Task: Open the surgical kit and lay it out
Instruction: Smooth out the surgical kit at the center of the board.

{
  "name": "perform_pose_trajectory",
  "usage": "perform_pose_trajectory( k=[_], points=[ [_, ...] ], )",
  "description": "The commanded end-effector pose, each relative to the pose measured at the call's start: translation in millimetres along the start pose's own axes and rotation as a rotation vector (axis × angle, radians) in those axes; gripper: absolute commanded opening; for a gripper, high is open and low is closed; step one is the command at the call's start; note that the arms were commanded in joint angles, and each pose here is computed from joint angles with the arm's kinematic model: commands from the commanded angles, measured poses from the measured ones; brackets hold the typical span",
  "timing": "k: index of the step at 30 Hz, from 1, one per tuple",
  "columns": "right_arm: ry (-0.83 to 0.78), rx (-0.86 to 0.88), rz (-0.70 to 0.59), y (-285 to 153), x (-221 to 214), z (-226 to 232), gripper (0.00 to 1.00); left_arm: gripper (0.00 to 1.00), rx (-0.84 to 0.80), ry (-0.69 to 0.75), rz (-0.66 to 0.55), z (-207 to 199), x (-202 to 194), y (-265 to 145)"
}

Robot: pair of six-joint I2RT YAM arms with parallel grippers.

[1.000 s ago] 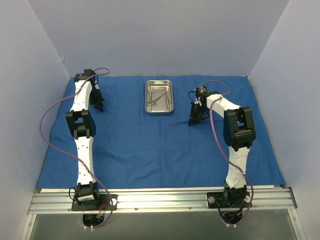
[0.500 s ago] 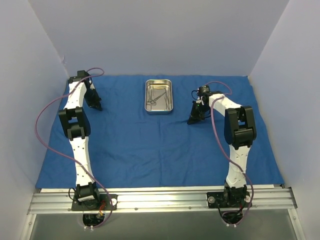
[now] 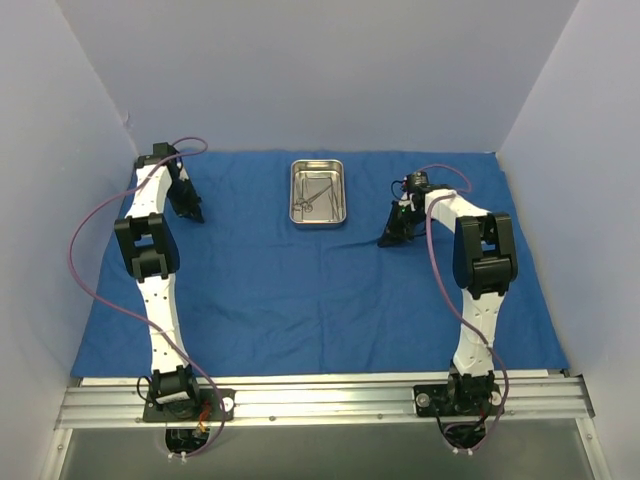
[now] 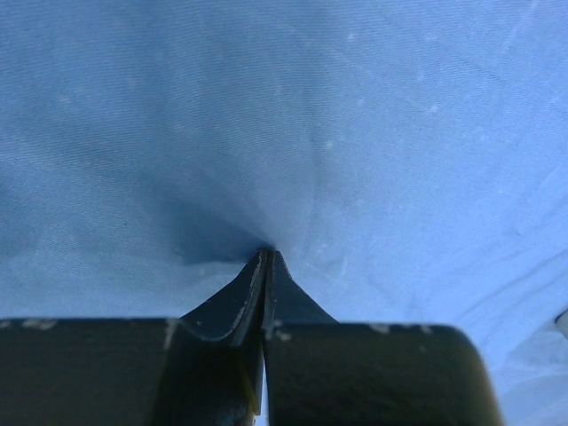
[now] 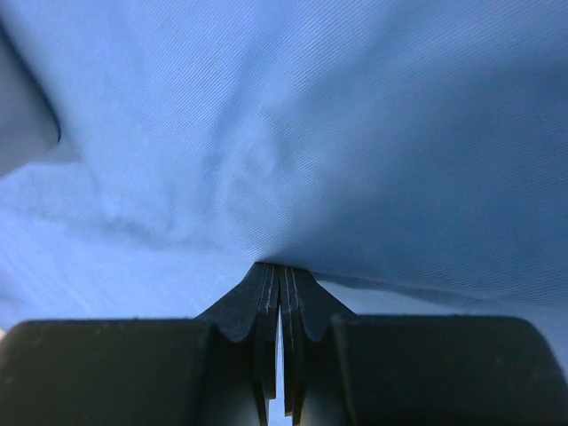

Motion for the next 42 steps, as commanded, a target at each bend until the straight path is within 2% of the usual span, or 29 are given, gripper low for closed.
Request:
perform_pose_trajectory(
  k=[1,5,10,12,16,18,20,21,24,28,32,37,42],
  points=[
    [0.044,-0.48,0.066,23,-5,-96,0.0,0.06,0.069,0.036,0.067,-1,-12,21],
    [0.083,-0.497,0.053,1,-8,-114,0.0,0.09,0.056,0.039,0.026,-1,-13,9],
    [0.051,-0.469,0.061,-5,-19,-108,0.0,0.09,0.067,0.037,0.027,3,-14,2],
    [0.041,-0.448,0.007,-18,-16,-100,0.0,0.12,0.07,0.041,0.006,1,-12,-6],
    [-0.072,-0.421,-0.092,-54,-12,-66,0.0,0.16,0.092,0.038,-0.098,-5,-5,-48],
    [-0.174,-0.331,-0.151,-78,-15,-31,0.0,0.23,0.096,0.04,-0.158,-8,-3,-64],
    [-0.291,-0.236,-0.157,-87,-25,-3,0.0,0.28,0.088,0.043,-0.209,-8,-8,-85],
    [-0.376,-0.16,-0.151,-87,-38,21,0.0,0.35,0.064,0.052,-0.262,-10,-5,-89],
    [-0.553,0.031,-0.084,-74,-78,72,0.01,0.41,0.037,0.068,-0.306,-8,-19,-100],
    [-0.744,0.237,0.004,-56,-122,129,0.0,0.41,0.02,0.062,-0.321,-7,-37,-113],
    [-0.933,0.317,0.118,-28,-154,175,0.0,0.4,-0.013,0.019,-0.297,-5,-49,-121],
    [-0.985,0.453,0.134,-11,-180,222,0.0,0.36,-0.006,-0.014,-0.265,0,-70,-133],
    [-1.041,0.493,0.19,13,-217,249,0.0,0.36,-0.027,-0.048,-0.249,14,-89,-142]
  ],
)
Point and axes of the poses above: each gripper's point midway between its finger pads, its own y axis out along the fingers, its own z axis along the line the jaws close on, x = y × z, the point moved 10 cm from there along -y, back along the fingers, and after that the axes turned 3 degrees about y, right-handed, at the moved point
